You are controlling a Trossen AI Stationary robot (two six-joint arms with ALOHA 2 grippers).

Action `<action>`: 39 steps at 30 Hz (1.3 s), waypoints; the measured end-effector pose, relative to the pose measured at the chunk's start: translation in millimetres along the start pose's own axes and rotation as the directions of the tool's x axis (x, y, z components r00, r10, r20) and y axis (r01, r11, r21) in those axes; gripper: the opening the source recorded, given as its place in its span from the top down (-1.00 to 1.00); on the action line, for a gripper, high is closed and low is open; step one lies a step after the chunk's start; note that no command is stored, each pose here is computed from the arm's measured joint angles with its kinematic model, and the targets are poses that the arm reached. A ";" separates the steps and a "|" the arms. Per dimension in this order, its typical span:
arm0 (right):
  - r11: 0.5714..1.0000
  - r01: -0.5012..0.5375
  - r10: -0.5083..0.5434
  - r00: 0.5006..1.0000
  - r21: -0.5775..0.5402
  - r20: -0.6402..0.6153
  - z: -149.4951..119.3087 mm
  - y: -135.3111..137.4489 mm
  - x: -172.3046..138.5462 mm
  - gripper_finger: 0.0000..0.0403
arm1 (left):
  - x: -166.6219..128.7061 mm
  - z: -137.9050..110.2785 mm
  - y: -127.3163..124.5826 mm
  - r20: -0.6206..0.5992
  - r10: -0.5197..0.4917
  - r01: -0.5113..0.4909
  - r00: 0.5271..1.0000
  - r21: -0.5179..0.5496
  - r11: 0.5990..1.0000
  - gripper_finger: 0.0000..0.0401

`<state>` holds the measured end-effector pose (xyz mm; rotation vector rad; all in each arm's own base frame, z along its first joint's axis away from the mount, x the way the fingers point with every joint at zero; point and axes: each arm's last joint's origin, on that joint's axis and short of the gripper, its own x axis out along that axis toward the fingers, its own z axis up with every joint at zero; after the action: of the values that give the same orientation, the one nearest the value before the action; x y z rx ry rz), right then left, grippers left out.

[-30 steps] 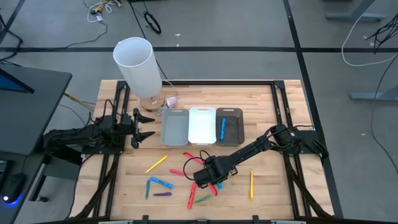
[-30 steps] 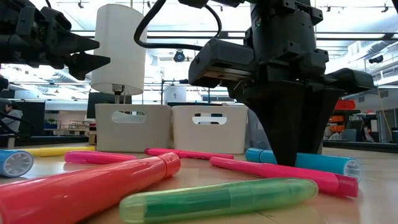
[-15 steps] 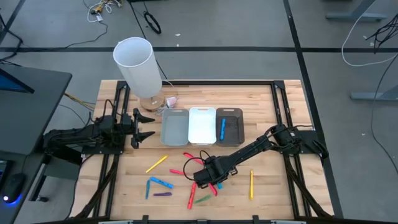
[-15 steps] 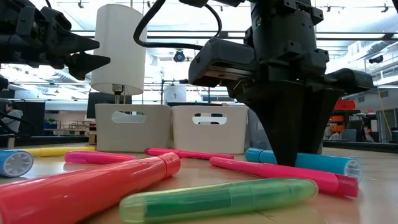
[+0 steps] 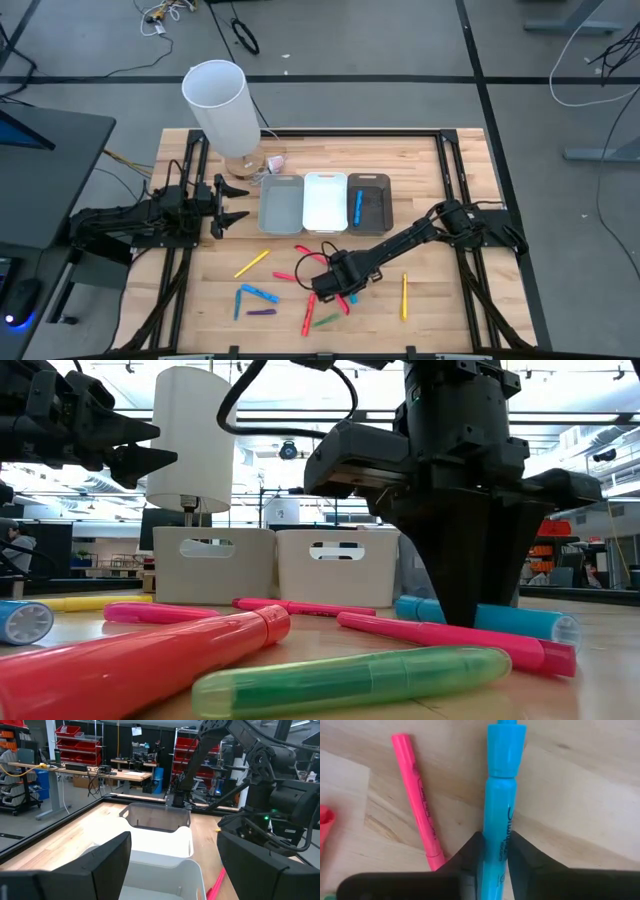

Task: Pick & Place Markers
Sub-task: Put the right blue marker pen into the black bin

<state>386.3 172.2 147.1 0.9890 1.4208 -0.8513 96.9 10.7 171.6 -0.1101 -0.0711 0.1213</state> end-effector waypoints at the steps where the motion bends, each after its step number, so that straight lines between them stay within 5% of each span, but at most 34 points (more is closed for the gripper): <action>1: 1.000 -0.003 0.003 1.000 -0.001 0.000 -0.3 -0.9 -3.5 0.70 | 0.0 0.1 0.0 0.000 0.000 0.000 1.000 0.000 1.000 -0.51; 22: 0.991 -0.133 0.132 0.991 -0.025 -0.025 -12.7 -32.2 -99.6 0.71 | 0.0 0.0 0.0 0.000 0.000 0.000 1.000 0.000 1.000 -0.51; 39: 0.974 -0.216 0.215 0.976 0.073 0.011 -16.0 -45.4 -172.8 0.71 | 0.0 0.0 0.0 0.000 0.000 0.000 1.000 0.000 1.000 -0.51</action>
<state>337.6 152.8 318.6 1.1740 1.2599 -0.7479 96.8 10.7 171.6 -0.1099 -0.0710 0.1215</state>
